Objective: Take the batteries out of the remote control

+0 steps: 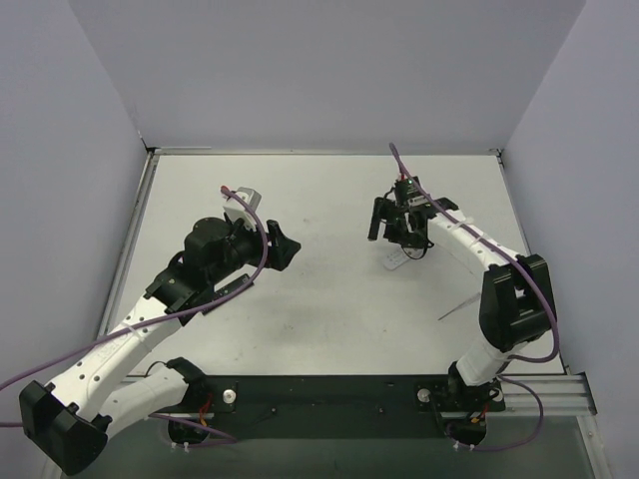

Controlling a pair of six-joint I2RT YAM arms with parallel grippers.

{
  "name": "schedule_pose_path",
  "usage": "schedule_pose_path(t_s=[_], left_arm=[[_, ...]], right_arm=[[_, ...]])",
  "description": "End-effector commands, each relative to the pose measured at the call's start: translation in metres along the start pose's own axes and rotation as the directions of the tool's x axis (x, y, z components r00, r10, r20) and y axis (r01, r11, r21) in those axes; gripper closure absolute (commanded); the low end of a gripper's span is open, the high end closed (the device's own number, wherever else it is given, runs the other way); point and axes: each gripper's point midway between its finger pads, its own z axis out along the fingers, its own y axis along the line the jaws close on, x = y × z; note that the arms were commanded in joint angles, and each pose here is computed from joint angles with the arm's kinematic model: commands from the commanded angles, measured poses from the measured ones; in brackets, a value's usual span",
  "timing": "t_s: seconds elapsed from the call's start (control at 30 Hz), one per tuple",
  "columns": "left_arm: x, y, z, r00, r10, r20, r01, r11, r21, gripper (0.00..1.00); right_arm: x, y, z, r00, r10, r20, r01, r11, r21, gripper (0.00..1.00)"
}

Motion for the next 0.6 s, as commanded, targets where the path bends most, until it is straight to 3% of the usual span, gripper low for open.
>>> schedule_pose_path(t_s=[0.0,0.1,0.23,0.57], left_arm=[[-0.011,-0.006,0.002,0.999,-0.010,0.039,0.009,1.000,0.029,0.08],[-0.010,-0.005,0.003,0.999,-0.012,0.038,0.011,1.000,0.028,0.09],[-0.008,-0.004,0.005,0.999,-0.012,0.031,0.012,1.000,0.022,0.09],[-0.006,-0.002,0.004,1.000,-0.012,0.022,0.012,1.000,0.000,0.11]], right_arm=[[-0.007,-0.054,-0.017,0.972,0.188,0.142,-0.224,0.926,0.304,0.17],[-0.011,-0.079,-0.017,0.950,0.251,0.184,-0.307,0.852,0.424,0.17],[-0.016,-0.097,-0.008,0.906,0.369,0.209,-0.423,0.781,0.459,0.18],[-0.026,-0.101,0.024,0.857,0.462,0.229,-0.511,0.701,0.498,0.18]])
